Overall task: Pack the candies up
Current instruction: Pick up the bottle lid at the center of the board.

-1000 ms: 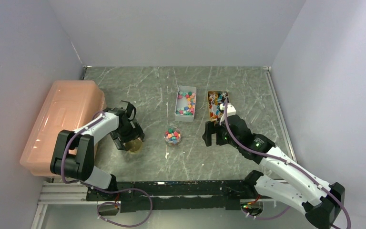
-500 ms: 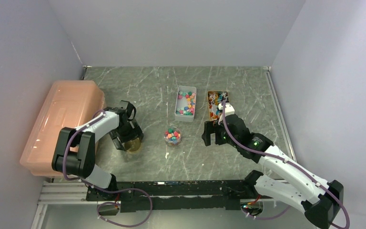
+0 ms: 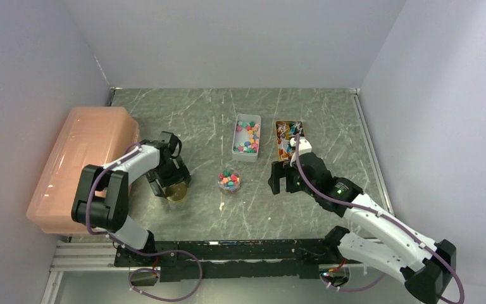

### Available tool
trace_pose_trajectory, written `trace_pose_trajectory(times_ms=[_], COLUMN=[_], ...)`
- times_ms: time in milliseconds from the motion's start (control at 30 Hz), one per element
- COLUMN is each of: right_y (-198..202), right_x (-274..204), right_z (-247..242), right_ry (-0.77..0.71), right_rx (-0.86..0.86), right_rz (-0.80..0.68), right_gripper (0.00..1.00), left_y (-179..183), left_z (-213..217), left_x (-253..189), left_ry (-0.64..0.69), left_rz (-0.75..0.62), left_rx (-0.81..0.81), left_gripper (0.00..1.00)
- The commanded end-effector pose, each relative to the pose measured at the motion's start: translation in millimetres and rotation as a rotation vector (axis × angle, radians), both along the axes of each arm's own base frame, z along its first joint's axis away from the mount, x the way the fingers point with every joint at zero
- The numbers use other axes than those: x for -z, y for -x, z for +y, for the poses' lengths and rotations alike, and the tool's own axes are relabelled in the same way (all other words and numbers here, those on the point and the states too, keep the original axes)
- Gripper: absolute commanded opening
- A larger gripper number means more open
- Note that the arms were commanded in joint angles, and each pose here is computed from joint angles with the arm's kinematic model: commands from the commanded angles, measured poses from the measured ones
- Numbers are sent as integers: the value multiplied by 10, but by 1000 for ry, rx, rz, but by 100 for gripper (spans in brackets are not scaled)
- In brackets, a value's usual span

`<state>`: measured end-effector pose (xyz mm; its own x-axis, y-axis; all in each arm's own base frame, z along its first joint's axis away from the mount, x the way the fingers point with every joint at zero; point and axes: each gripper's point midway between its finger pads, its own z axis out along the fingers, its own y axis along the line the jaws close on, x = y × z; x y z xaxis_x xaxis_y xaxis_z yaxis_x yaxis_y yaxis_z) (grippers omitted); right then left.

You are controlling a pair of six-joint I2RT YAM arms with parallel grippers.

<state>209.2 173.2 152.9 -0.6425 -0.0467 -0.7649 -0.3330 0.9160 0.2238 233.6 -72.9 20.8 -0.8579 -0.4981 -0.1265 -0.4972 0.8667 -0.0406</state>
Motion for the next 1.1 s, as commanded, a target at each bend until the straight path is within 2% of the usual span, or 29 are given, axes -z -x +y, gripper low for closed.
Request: trace_pose_trajectory(times_ms=[0,167,400,600,700,1067], right_y=[-11,-1,2,15,29,70], right_x=[-73,-76,-73,-62,-67,-117], right_z=[9,2,1,-7,-13,-75], right_ry=[-16,-20,-22,-23,-27,-25], right_rx=[-10,-8,-7,-5,-4,2], right_rz=[-39,-38,-37,-33,-31,-40], right_gripper=[100,100,100,100,100,100], left_y=[-103,-110,-102,-140,-167,-383], left_z=[34,28,29,3,-32,-402], left_x=[-9,12,-8,-121,-235,-934], left_ry=[-22,-20,-20,-10,-4,1], left_rz=[-21,-17,-23,-53,-71,-182], left_rx=[10,18,31,42,62,213], left_gripper=[93,93,85,73,70,70])
